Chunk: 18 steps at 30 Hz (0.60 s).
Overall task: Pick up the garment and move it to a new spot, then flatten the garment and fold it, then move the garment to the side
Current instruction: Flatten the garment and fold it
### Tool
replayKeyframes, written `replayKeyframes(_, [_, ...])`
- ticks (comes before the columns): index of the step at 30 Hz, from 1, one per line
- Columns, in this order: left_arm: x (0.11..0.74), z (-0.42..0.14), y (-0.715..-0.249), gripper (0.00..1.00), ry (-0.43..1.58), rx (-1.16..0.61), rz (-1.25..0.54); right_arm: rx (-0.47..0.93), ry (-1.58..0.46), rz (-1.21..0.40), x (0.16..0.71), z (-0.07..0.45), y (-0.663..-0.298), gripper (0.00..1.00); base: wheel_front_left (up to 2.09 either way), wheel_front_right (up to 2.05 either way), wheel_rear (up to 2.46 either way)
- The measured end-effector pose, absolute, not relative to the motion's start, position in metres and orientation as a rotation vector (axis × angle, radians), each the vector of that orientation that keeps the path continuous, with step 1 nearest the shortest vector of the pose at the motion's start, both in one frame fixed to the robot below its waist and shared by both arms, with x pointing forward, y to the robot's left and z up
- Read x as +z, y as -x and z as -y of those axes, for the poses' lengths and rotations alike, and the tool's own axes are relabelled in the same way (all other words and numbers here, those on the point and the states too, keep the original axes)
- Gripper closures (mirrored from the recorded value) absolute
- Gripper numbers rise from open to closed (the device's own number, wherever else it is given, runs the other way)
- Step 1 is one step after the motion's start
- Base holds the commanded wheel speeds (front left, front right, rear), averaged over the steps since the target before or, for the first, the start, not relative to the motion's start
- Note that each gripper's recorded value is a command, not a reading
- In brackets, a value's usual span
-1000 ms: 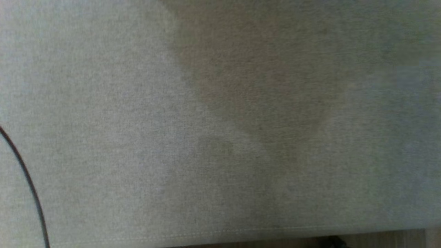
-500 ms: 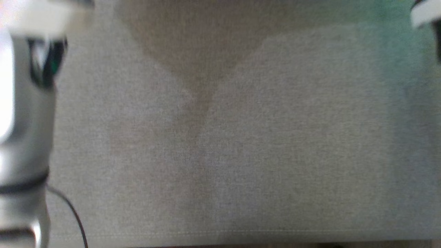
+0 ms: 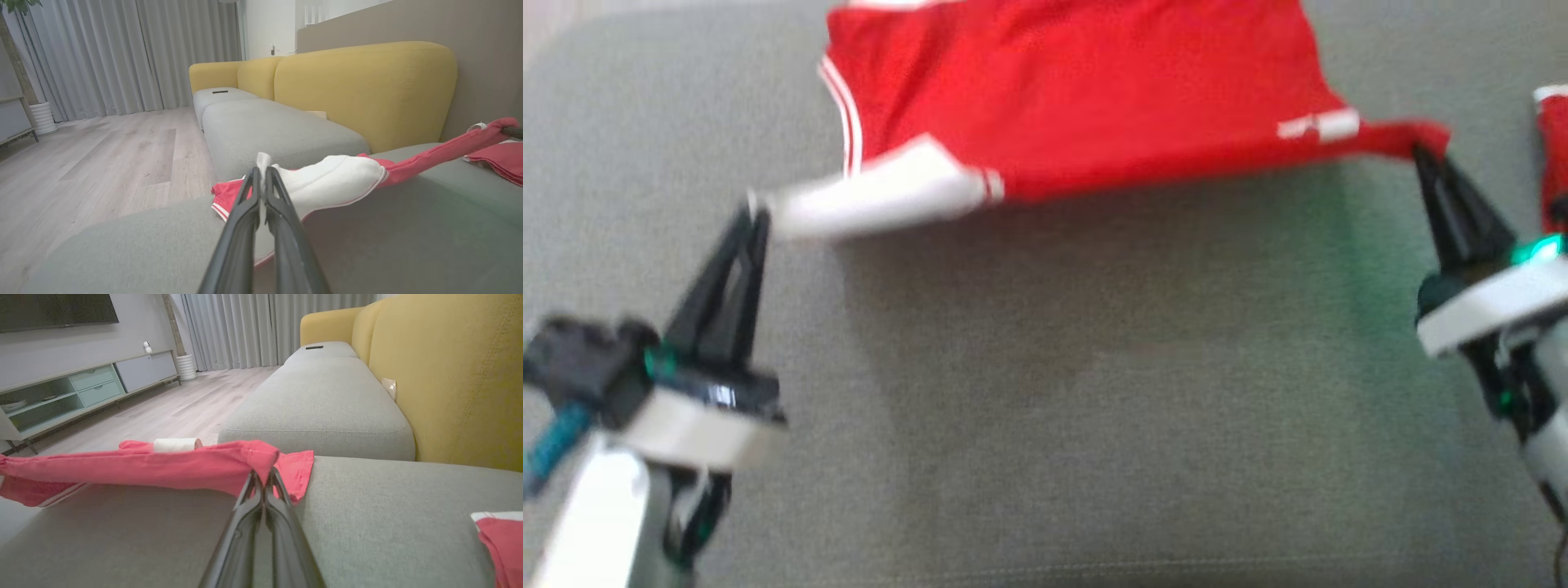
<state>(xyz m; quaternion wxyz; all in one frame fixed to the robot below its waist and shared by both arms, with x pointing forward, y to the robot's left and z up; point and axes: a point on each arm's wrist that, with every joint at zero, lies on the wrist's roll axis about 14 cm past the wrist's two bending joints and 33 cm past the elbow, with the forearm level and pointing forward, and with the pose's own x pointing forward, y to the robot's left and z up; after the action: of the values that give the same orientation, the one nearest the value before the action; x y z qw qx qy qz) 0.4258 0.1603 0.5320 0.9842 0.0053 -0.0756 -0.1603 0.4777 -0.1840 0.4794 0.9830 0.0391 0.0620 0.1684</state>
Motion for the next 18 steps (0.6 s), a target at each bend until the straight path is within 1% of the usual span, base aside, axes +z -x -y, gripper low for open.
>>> replayKeyframes(4, [0.514,-0.156,-0.394,1.00,0.007,-0.338,0.083,0.331,-0.086,-0.147,0.479,0.192,-0.451,1.00,0.00,0.00,0.00])
replayKeyframes(10, [0.494,-0.150,-0.362,1.00,0.032,-0.349,-0.016,0.284,-0.115,-0.172,0.473,0.208,-0.427,1.00,0.00,0.00,0.00])
replayKeyframes(14, [0.497,-0.150,-0.369,1.00,0.041,-0.341,-0.014,0.259,-0.135,-0.209,0.460,0.209,-0.423,1.00,0.00,0.00,0.00])
replayKeyframes(18, [0.503,-0.148,-0.396,1.00,0.036,-0.348,0.016,0.243,-0.164,-0.246,0.444,0.200,-0.429,1.00,0.00,0.00,0.00])
